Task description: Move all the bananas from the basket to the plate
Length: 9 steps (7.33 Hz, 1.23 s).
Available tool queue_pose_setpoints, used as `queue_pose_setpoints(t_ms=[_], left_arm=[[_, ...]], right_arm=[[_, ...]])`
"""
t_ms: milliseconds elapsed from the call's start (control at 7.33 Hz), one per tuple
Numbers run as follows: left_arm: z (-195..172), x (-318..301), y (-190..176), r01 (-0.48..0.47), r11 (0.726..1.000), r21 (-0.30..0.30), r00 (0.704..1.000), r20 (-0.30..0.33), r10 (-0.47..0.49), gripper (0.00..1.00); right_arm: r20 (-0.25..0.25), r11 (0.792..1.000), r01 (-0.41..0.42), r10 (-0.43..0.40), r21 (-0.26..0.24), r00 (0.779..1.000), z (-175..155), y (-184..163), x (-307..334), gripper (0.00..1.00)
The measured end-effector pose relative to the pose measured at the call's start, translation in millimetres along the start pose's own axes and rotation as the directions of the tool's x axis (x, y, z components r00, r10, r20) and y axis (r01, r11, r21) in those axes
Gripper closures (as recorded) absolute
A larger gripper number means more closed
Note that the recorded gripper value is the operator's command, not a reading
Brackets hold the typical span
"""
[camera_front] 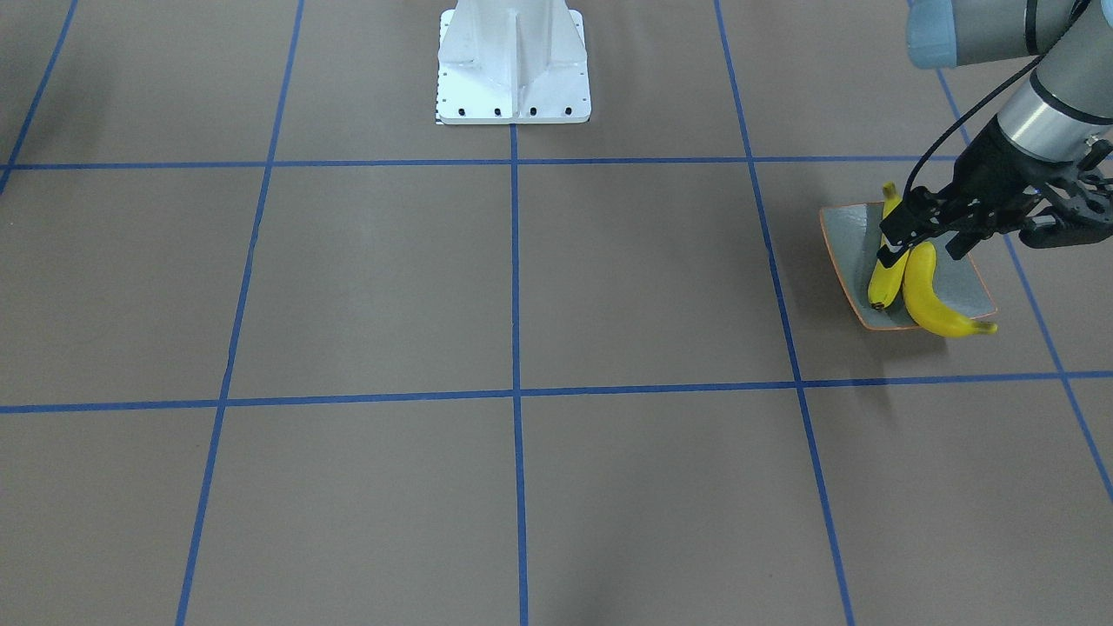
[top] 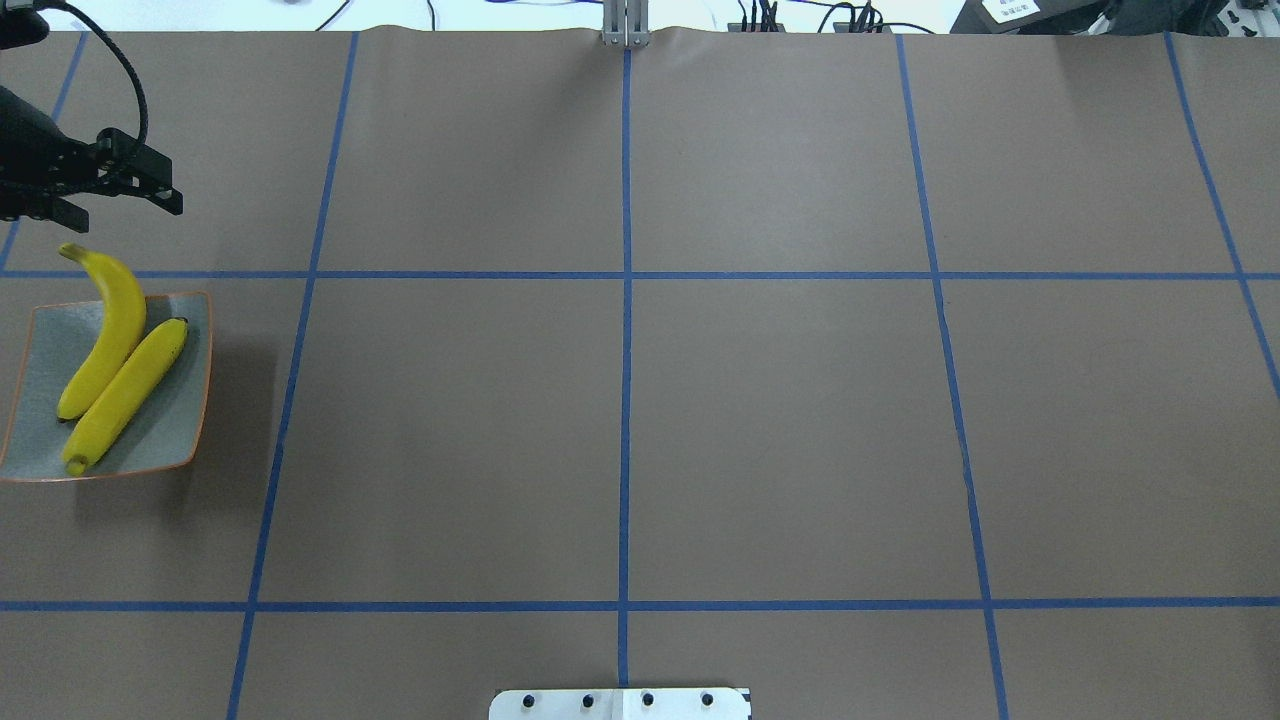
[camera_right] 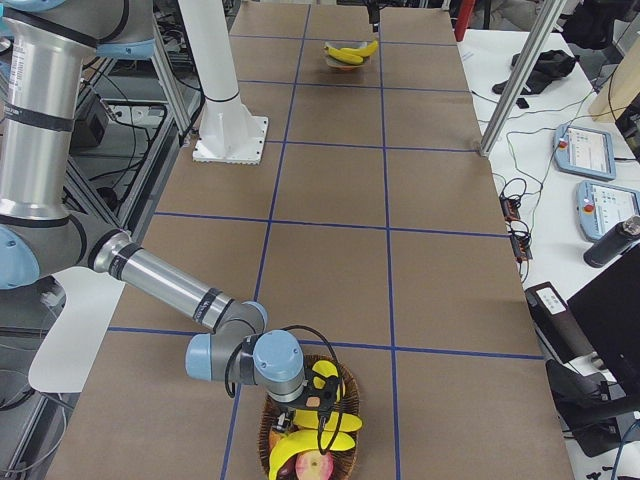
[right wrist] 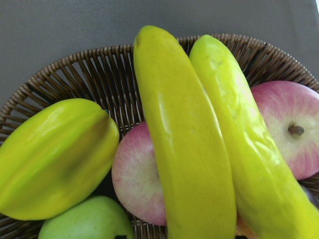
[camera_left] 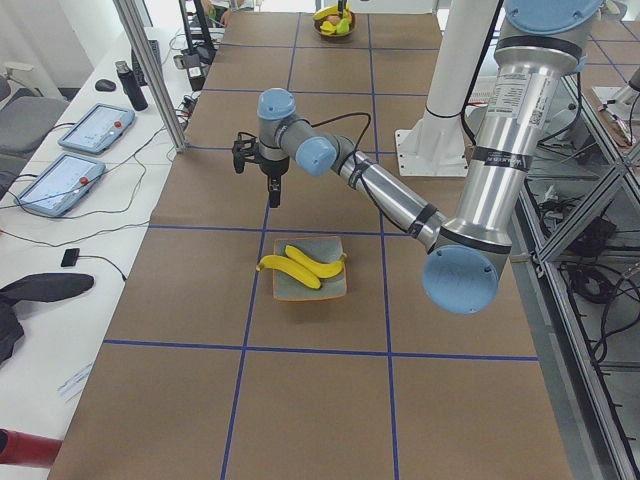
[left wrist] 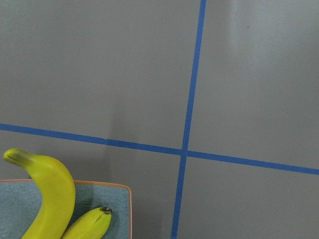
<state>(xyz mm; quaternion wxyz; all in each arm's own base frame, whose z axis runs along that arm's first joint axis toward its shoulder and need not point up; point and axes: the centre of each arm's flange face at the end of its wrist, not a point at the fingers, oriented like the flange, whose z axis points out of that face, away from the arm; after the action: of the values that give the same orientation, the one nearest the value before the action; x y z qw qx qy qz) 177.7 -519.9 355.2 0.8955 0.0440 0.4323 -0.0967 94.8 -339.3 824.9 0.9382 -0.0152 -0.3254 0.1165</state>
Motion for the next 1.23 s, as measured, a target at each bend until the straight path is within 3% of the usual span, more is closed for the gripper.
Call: queue_pose_setpoints(t_ms=[273, 410, 819, 1229], left_arm=[[0.2, -0.8, 0.3, 0.0, 1.0, 0.0, 1.0, 0.001, 0.0, 0.0], [0.1, -1.0, 0.5, -0.001, 1.0, 0.0, 1.0, 0.002, 0.001, 0.0], [0.6, -1.8, 0.4, -0.003, 1.0, 0.001, 1.0, 0.004, 0.003, 0.0], [1.4, -0.5, 0.0, 0.001, 1.0, -0.002, 1.0, 0.002, -0.001, 0.0]], right_arm=[[0.0, 1.0, -0.001, 0.001, -0.002, 1.0, 2.2, 0.2, 1.7, 0.9], [0.001, 1.0, 0.001, -0.001, 0.0, 1.0, 1.9, -1.8, 1.0, 1.0], [0.015, 0.999, 0.035, -0.035, 0.027, 0.999, -9.2, -16.5, -10.7, 1.0], [0.026, 0.993, 0.084, -0.086, 0.082, 0.996, -46.4, -38.4, -44.5, 1.0]])
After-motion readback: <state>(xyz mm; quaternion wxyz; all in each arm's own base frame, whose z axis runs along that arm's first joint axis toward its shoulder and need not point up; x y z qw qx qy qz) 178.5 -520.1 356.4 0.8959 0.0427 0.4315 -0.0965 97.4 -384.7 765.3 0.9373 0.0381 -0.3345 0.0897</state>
